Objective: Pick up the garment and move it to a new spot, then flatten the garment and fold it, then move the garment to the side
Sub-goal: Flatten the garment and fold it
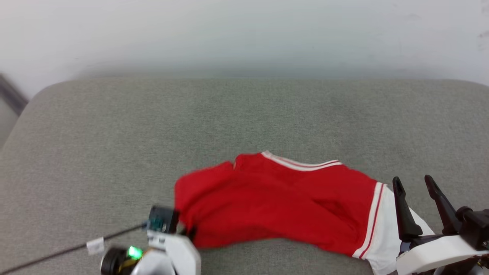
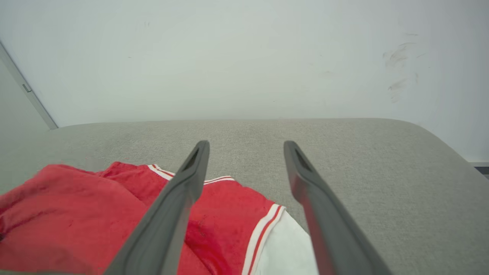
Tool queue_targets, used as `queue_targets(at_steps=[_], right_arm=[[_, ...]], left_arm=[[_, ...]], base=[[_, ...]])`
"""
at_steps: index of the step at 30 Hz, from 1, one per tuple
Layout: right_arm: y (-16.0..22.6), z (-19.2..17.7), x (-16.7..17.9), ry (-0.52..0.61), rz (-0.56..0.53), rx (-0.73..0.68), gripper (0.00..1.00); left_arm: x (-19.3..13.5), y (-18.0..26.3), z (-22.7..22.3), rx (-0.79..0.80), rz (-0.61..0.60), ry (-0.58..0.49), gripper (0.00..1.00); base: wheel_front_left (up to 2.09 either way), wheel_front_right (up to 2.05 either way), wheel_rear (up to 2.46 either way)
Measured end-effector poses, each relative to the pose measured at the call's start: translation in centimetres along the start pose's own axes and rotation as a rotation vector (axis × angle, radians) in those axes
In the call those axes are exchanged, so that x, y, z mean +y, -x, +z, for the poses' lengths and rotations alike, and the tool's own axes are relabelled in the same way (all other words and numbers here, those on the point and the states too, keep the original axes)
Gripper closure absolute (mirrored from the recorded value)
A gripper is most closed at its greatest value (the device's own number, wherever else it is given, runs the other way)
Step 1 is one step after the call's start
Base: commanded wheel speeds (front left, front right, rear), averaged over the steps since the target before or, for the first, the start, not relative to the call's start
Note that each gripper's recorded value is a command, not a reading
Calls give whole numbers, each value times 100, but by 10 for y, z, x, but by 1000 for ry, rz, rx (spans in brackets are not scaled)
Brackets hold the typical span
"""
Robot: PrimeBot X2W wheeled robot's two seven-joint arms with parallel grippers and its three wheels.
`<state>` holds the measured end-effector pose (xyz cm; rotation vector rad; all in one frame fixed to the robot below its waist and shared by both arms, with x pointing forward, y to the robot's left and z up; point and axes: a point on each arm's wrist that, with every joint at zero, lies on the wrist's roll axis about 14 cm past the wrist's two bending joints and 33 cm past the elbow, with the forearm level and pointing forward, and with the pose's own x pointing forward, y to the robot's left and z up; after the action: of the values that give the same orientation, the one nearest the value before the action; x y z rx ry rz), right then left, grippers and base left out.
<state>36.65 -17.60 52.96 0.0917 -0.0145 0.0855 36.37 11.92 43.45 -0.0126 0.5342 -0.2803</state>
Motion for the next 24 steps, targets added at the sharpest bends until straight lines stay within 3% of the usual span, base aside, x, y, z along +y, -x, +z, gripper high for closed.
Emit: queue_targets(at_steps=[5, 6, 7, 8, 15, 24], right_arm=[[1, 3, 10, -1, 30, -5, 0], [1, 4, 11, 0, 33, -7, 0], [1, 5, 12, 1, 36, -8, 0], [2, 6, 13, 2, 39, -12, 0], [7, 14, 14, 14, 42, -27, 0], [8, 19, 12, 19, 35, -32, 0]], left_arm=[[-5, 31, -78, 204, 25, 140, 100], [-8, 35, -88, 236, 23, 167, 87], [-11, 38, -96, 257, 23, 197, 57], [-13, 40, -99, 263, 24, 215, 0], [-6, 39, -65, 88, 60, 233, 0], [14, 34, 42, -235, 66, 99, 0]], base=[[0, 0, 0], [0, 0, 0], [0, 0, 0], [0, 0, 0], [0, 0, 0], [0, 0, 0]])
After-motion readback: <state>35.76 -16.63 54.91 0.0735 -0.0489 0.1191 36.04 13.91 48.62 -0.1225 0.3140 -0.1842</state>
